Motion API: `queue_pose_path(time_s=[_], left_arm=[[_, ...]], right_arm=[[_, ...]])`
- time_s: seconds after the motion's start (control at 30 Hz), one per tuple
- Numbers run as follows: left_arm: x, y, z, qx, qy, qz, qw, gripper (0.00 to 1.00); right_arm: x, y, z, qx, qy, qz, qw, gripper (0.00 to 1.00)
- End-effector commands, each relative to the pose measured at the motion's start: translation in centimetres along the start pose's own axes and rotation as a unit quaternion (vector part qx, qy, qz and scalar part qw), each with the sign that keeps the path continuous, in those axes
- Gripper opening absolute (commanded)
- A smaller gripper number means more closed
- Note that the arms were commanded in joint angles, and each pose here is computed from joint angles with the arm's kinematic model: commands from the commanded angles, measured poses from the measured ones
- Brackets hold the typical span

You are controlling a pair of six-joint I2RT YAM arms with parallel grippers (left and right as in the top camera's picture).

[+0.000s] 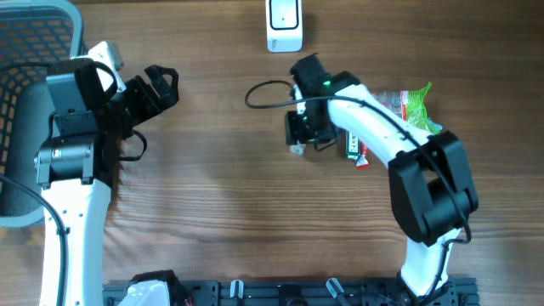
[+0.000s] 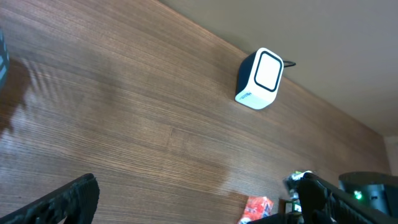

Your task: Scan the item barcode

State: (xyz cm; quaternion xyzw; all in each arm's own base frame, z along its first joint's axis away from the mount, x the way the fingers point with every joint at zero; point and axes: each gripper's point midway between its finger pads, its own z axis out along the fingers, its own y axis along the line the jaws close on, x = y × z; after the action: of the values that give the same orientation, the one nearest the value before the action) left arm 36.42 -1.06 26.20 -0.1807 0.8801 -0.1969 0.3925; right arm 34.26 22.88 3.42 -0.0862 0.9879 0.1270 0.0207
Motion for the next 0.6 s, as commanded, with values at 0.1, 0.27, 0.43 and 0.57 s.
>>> queue_pose_path(time_s=[0.1, 0.27, 0.43, 0.57], left_arm=[[0.0, -0.1, 0.1, 0.005, 0.002, 0.008, 1.0, 1.0], [0.0, -0.1, 0.1, 0.005, 0.002, 0.009, 1.0, 1.0], [0.0, -0.1, 0.1, 0.005, 0.002, 0.009, 1.0, 1.0], [0.0, -0.1, 0.1, 0.005, 0.002, 0.009, 1.0, 1.0]], right_arm=[[-2.5, 0.9, -6.4, 0.008, -0.099, 0.022, 0.995, 0.56], [-1.7, 0.2, -5.8, 0.01, -0.09, 0.135, 0.987, 0.56], [-0.3, -0.1, -3.6, 0.008, -0.077, 0.224, 0.971, 0.24], [0.6, -0.7, -2.2, 0.016, -0.072, 0.251, 0.965, 0.04]])
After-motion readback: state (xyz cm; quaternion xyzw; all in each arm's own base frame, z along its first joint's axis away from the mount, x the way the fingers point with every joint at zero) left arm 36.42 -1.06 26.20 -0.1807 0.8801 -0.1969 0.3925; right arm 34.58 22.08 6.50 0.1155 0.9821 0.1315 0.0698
